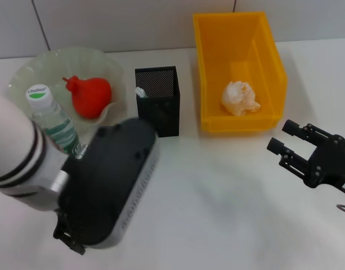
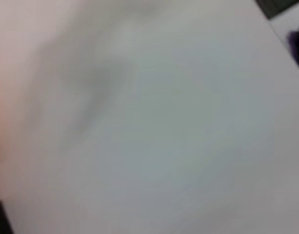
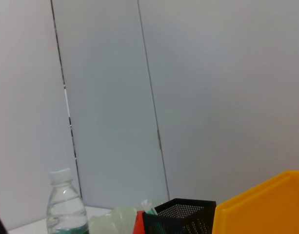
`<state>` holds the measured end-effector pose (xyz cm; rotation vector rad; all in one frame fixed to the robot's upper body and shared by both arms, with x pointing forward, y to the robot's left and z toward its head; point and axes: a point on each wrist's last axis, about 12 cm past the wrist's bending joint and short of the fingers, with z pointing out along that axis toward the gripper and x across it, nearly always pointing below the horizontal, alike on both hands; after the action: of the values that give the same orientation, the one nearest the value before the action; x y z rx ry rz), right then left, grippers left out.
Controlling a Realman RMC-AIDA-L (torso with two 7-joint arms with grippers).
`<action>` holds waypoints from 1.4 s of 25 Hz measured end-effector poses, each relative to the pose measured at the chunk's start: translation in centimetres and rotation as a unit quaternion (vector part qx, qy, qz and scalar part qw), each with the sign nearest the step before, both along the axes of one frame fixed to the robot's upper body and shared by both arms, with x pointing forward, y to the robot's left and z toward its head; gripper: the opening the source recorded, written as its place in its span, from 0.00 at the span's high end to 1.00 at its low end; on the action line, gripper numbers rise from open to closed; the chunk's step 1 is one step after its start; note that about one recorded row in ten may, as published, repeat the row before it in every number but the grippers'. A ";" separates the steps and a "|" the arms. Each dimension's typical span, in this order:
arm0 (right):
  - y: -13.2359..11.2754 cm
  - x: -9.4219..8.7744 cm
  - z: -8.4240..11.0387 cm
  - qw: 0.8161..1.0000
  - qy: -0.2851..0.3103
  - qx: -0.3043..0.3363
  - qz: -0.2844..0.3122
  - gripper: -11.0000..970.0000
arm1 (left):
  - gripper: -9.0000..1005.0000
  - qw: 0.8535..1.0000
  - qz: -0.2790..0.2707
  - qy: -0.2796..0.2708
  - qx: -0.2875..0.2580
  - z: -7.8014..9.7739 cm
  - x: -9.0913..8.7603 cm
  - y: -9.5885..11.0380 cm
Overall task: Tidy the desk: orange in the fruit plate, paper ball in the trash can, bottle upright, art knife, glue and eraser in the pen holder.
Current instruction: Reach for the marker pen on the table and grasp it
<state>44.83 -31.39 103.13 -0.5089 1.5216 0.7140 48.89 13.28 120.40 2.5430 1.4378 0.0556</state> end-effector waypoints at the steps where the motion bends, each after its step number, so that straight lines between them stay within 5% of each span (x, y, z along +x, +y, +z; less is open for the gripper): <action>1: 0.1 0.1 0.0 1.000 0.001 0.002 -0.001 0.41 | 0.23 1.000 -0.007 0.003 0.010 -0.1 0.1 -0.3; 15: -0.9 0.0 0.1 0.999 0.012 -0.020 0.027 0.41 | 0.25 1.000 0.004 0.008 0.000 -1.0 -0.7 -2.2; 22: -0.4 -0.3 -0.2 0.999 0.018 -0.019 0.031 0.40 | 0.26 0.999 -0.051 -0.001 -0.001 -1.3 -1.9 -2.9; 29: 0.6 -0.6 -0.7 0.999 0.012 -0.021 0.028 0.40 | 0.27 0.989 -0.145 -0.022 0.019 -1.8 -1.7 -1.3; 35: 1.4 -0.4 -1.1 0.999 0.015 -0.013 0.027 0.40 | 0.28 0.985 -0.164 -0.038 0.040 -1.7 -0.8 0.6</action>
<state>44.42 -30.03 102.06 -0.5637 1.5513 0.7476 48.13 13.83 118.67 2.7747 0.9933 0.1587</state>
